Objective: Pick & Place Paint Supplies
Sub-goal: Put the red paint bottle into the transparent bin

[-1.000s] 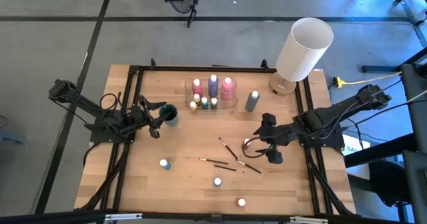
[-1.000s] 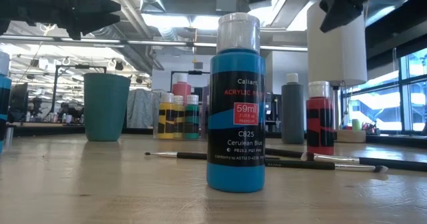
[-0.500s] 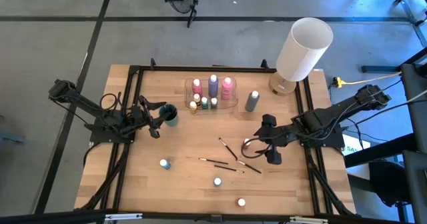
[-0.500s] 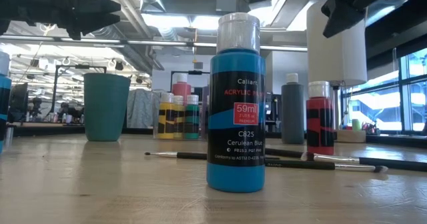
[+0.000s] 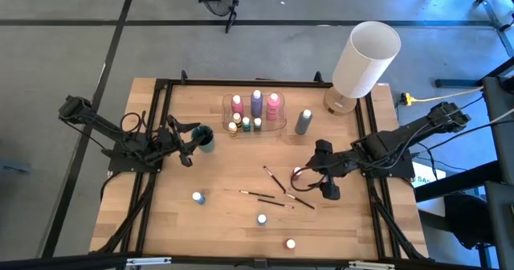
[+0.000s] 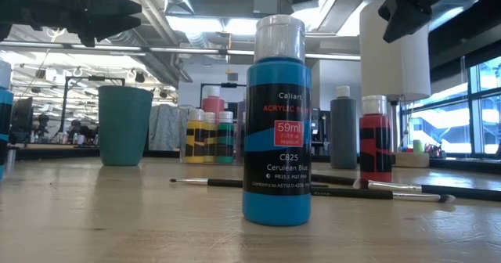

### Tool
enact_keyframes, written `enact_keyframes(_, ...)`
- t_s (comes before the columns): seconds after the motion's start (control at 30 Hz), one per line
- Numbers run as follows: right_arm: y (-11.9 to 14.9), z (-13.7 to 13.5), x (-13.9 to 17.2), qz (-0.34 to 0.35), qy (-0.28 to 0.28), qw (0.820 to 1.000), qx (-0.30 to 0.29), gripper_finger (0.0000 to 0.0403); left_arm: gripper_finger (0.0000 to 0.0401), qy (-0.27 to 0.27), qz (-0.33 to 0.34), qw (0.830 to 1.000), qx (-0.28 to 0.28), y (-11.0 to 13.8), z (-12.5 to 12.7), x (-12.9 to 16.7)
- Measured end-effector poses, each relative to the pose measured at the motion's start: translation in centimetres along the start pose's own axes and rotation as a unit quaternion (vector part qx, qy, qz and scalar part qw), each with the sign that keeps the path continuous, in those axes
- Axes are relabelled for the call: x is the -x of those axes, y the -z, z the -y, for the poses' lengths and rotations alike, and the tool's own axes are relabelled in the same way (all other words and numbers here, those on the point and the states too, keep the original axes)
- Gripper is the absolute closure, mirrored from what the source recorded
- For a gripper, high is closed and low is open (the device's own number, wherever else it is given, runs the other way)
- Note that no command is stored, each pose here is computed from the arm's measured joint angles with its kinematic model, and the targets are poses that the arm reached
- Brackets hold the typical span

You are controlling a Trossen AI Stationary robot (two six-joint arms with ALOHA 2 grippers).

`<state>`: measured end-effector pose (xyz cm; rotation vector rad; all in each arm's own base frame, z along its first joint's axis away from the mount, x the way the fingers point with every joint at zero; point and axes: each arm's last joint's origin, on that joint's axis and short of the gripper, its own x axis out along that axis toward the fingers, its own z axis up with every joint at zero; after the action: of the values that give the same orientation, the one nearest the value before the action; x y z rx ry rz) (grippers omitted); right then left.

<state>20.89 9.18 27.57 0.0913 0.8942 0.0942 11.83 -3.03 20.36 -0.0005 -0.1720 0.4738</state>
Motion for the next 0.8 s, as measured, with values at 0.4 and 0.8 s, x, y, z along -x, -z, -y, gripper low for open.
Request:
enact_keyframes(0.4,-0.05,0.05,-0.01,0.002,0.001,1.000,-0.022,0.0059,0.0177,0.000,0.000,1.000,0.000,0.00,0.00,0.00)
enact_keyframes(0.8,-0.79,0.46,-0.06,0.034,0.012,0.999,0.022,0.0059,0.0177,0.000,0.000,1.000,0.000,0.00,0.00,0.00)
